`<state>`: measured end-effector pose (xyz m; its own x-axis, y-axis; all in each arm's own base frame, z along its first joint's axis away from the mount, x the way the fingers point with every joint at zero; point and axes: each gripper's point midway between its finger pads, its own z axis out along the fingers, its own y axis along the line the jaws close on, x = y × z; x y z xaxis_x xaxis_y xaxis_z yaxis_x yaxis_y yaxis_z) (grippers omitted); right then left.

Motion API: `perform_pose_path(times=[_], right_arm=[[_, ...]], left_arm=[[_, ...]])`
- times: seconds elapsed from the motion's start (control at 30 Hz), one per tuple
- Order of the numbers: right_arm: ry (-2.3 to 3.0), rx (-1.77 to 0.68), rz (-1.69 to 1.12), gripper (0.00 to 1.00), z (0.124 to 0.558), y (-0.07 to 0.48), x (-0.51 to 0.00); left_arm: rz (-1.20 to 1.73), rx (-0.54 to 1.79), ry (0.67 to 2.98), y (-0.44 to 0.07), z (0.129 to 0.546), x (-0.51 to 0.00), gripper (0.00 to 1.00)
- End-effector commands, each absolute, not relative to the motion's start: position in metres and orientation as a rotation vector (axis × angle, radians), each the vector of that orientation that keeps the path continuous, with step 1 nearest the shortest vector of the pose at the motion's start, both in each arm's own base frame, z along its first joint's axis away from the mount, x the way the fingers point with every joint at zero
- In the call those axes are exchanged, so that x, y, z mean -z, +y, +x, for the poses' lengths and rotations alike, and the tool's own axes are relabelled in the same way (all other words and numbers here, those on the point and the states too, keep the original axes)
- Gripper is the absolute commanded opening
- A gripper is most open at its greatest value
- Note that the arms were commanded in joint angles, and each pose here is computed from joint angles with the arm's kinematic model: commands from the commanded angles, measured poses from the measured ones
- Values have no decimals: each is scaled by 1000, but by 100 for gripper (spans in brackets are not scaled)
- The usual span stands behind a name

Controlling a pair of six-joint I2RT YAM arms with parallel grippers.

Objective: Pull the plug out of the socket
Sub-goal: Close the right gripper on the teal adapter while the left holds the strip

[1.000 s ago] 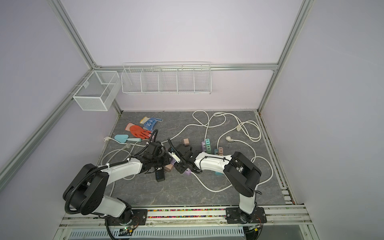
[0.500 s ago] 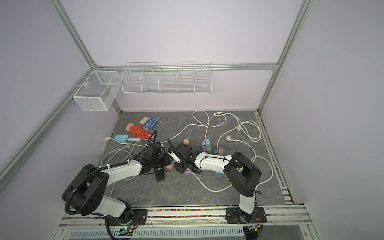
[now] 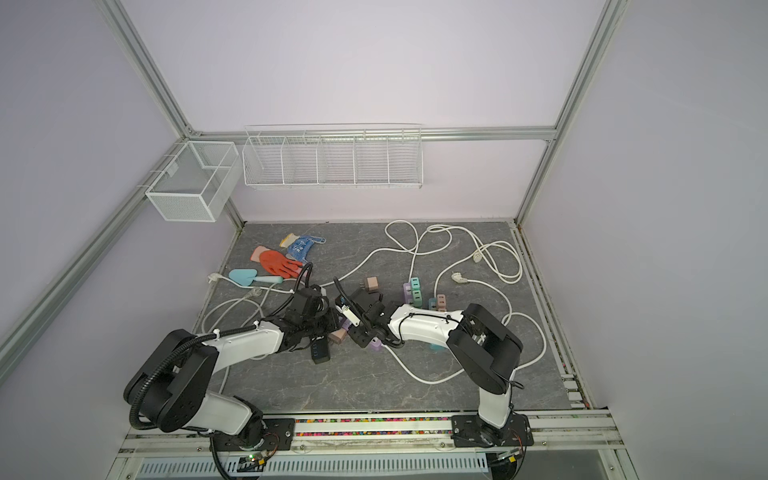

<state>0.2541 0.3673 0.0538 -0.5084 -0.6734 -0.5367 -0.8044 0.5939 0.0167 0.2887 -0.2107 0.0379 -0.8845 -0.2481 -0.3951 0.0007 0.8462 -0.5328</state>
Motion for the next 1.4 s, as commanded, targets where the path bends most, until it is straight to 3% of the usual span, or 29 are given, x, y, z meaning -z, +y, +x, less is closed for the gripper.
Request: perform_pose_path(times=[0.0,0.23,1.37], right_arm=[[2307,-282,-1142,24,265,359,-72],[2301,-292,-1202,23,252,368,-66],[2271,-337,-1109,23,267,357,-87]], left_arm=[[-246,493,2803,-170,242,20,37],[-251,495,2808,-170,241,22,37],[-282,507,2786,-167,237,17,36]])
